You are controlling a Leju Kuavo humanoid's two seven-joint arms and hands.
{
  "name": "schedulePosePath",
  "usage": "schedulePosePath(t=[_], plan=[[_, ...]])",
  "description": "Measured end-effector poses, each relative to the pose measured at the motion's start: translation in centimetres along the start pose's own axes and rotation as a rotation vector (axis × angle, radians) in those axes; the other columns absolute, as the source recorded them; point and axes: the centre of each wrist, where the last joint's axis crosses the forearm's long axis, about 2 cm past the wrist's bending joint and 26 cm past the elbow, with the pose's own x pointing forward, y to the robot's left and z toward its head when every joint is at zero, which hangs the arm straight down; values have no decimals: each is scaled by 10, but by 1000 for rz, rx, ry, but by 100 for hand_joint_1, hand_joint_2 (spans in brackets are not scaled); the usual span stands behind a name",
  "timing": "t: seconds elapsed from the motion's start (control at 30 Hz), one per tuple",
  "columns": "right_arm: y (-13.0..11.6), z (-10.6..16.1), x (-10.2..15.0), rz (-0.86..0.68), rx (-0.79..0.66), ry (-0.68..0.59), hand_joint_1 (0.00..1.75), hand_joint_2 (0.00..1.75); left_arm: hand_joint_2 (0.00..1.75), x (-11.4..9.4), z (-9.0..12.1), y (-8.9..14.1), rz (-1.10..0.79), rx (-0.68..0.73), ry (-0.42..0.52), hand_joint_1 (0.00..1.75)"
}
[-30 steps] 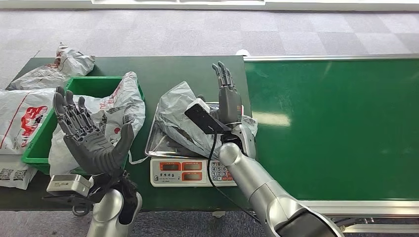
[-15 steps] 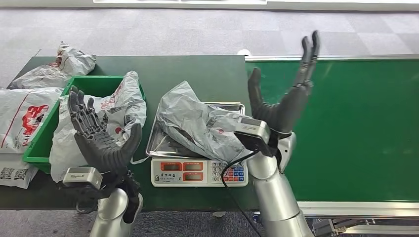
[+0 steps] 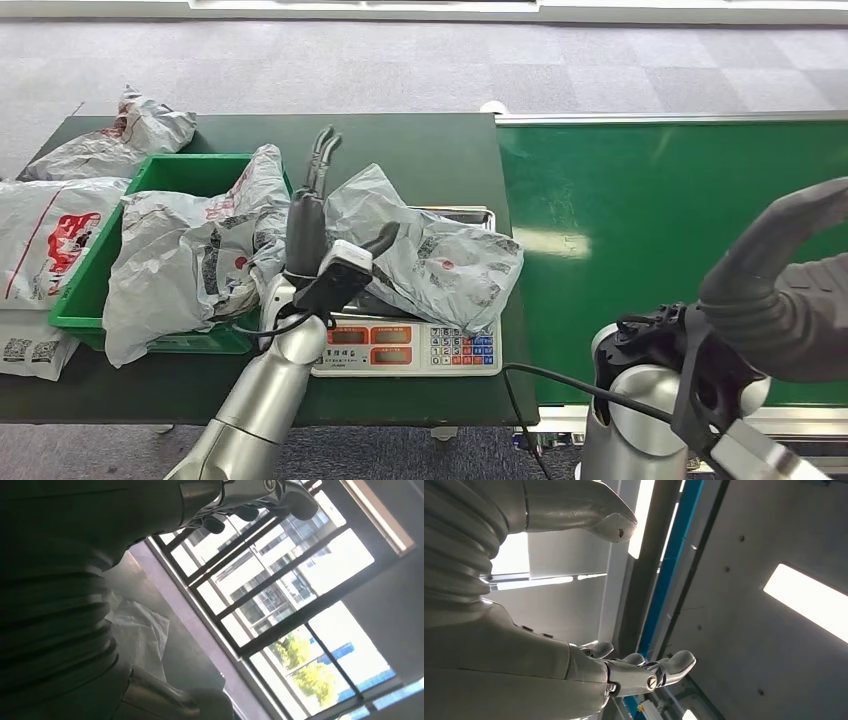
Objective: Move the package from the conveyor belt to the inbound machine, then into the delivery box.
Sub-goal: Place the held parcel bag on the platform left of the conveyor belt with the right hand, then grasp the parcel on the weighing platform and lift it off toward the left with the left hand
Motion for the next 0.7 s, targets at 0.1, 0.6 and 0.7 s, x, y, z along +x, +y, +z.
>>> schedulePosePath(t=[0.1,0.6,0.7], plan=[[0,-3,3,-16,-11,-5,0,175,175,-1,-4,-15,-40,-118,9,0],[2,-6,9,-38,-22,-17,0,175,175,-7,-6,-34,-67,-257,50,0],[3,-6,10,-44,-20,-19,0,175,175,-5,-6,-41,-104,-333,50,0]])
